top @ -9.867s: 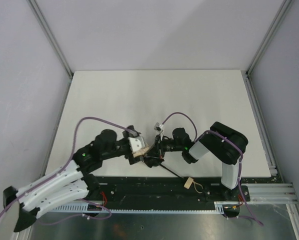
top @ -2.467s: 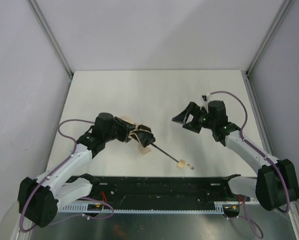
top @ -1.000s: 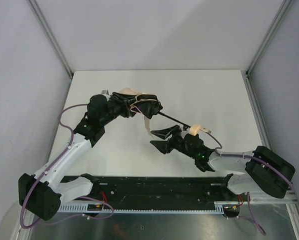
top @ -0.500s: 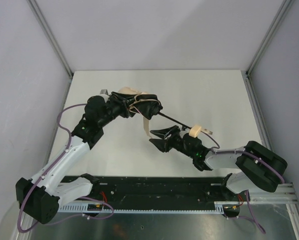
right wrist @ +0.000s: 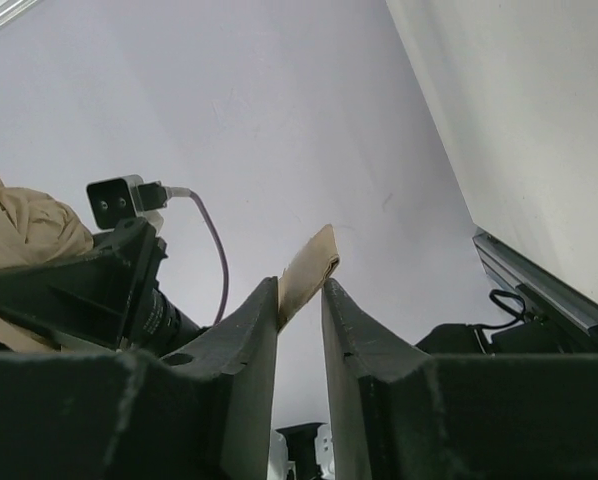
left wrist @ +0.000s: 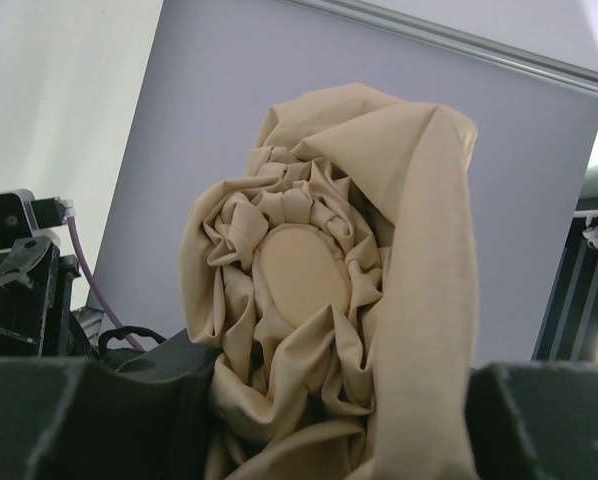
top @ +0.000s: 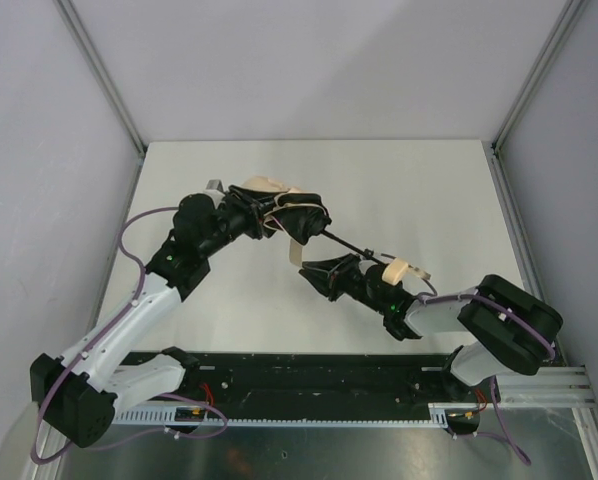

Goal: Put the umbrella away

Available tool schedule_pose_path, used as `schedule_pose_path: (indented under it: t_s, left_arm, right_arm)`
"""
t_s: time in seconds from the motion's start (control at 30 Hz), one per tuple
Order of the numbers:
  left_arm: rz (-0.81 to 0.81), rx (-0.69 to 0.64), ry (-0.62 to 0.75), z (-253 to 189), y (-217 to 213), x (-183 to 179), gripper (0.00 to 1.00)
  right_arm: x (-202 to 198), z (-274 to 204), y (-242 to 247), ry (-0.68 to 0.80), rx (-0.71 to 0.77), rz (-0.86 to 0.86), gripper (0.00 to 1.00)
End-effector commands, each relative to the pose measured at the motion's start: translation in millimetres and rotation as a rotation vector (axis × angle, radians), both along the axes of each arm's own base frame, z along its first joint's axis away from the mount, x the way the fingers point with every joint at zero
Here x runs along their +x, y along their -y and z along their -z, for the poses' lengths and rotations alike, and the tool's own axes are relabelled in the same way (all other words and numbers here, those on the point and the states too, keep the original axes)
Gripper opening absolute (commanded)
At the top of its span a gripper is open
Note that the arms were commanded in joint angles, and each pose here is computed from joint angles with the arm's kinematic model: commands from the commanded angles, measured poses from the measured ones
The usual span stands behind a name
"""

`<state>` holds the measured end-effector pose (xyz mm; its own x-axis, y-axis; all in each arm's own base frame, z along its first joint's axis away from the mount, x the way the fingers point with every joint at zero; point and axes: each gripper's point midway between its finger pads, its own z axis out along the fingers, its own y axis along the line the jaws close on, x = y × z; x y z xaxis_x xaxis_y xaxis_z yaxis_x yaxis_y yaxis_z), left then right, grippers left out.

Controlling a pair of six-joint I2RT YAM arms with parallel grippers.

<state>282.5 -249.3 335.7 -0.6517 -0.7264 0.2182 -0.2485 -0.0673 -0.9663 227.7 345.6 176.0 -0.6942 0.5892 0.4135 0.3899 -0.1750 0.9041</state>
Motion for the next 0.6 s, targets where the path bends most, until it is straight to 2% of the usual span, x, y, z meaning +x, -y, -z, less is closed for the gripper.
schedule_pose_path:
  t_s: [0.0,0.13,0.2,0.23,0.3,0.33,0.43,0.57]
  left_arm:
    - [0.026,-0.085,0.088,-38,3,-13,0.0]
    - [0.036,-0.084,0.082,-35,7,-16,0.0]
    - [0.042,-0.084,0.08,-35,8,-17,0.0]
    - [0.044,-0.083,0.082,-35,9,-18,0.0]
    - [0.05,-0.078,0.082,-34,11,-20,0.0]
    - [0.055,-0.075,0.079,-33,12,-21,0.0]
    - [0.053,-0.048,0.058,-25,11,-27,0.0]
    - [0.045,0.093,-0.01,9,1,-38,0.0]
  right_arm:
    - [9,-19,-2,0.062,0.055,0.016,0.29]
    - [10,-20,-3,0.076,0.062,0.017,0.31]
    - [11,-21,-2,0.088,0.061,0.021,0.28]
    - [12,-21,-1,0.095,0.06,0.027,0.24]
    - [15,-23,0,0.115,0.057,0.039,0.09]
    - [16,-26,1,0.139,0.056,0.043,0.04]
    - [23,-35,13,0.252,0.038,0.075,0.01]
    - [37,-44,53,0.464,-0.013,0.178,0.0]
